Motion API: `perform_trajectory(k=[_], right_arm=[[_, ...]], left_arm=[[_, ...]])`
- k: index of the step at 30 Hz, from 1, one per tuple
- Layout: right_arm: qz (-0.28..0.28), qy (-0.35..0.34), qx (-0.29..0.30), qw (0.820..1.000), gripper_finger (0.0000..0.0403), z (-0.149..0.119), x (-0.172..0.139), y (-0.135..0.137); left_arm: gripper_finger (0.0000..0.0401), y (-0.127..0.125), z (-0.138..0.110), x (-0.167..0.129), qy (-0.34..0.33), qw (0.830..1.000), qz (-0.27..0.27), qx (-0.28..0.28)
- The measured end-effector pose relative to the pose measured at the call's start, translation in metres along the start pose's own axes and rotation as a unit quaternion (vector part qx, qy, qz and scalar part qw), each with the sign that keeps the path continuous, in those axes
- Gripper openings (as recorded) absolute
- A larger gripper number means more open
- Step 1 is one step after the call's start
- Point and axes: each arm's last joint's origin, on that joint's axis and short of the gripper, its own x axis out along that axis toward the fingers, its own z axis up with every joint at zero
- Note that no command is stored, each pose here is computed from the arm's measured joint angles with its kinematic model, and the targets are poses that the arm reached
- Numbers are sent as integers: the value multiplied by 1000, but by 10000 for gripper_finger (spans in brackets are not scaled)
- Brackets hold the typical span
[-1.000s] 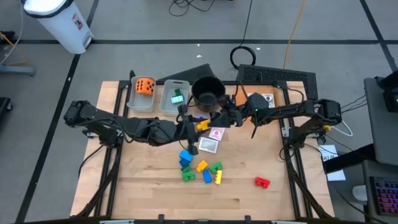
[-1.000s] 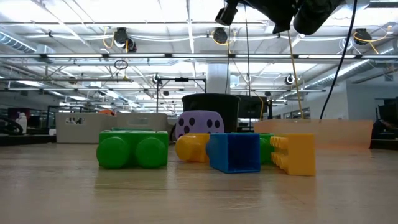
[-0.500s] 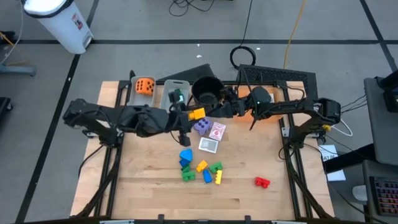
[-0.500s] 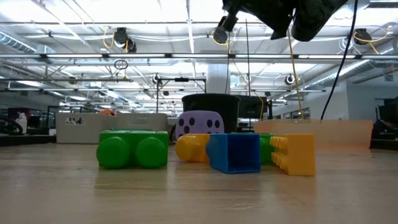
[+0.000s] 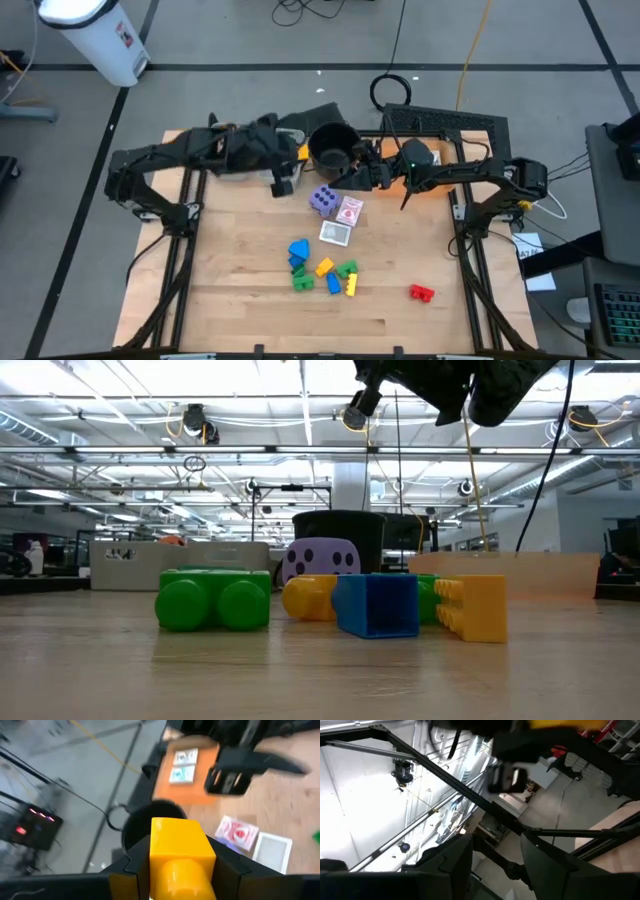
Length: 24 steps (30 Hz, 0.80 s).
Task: Pick & Place Toys
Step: Put the yellow game piece into the right gray bin
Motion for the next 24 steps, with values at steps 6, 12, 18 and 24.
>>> perform_trajectory(k=[6, 12, 18, 24], right_arm=[[-11, 3, 6, 1000, 161, -1, 0, -2], [-15, 4, -14, 1000, 161, -1, 0, -3], [-48, -4, -22, 999, 161, -2, 0, -10], [-88, -20, -37, 995, 161, -3, -1, -17]], left_arm=[[135, 46, -18, 15, 34, 999, -21, -30], [144, 93, -40, 24, 58, 996, -19, -58], [140, 126, -64, 43, 101, 991, -33, -77], [153, 144, -89, 80, 166, 981, -68, -76]])
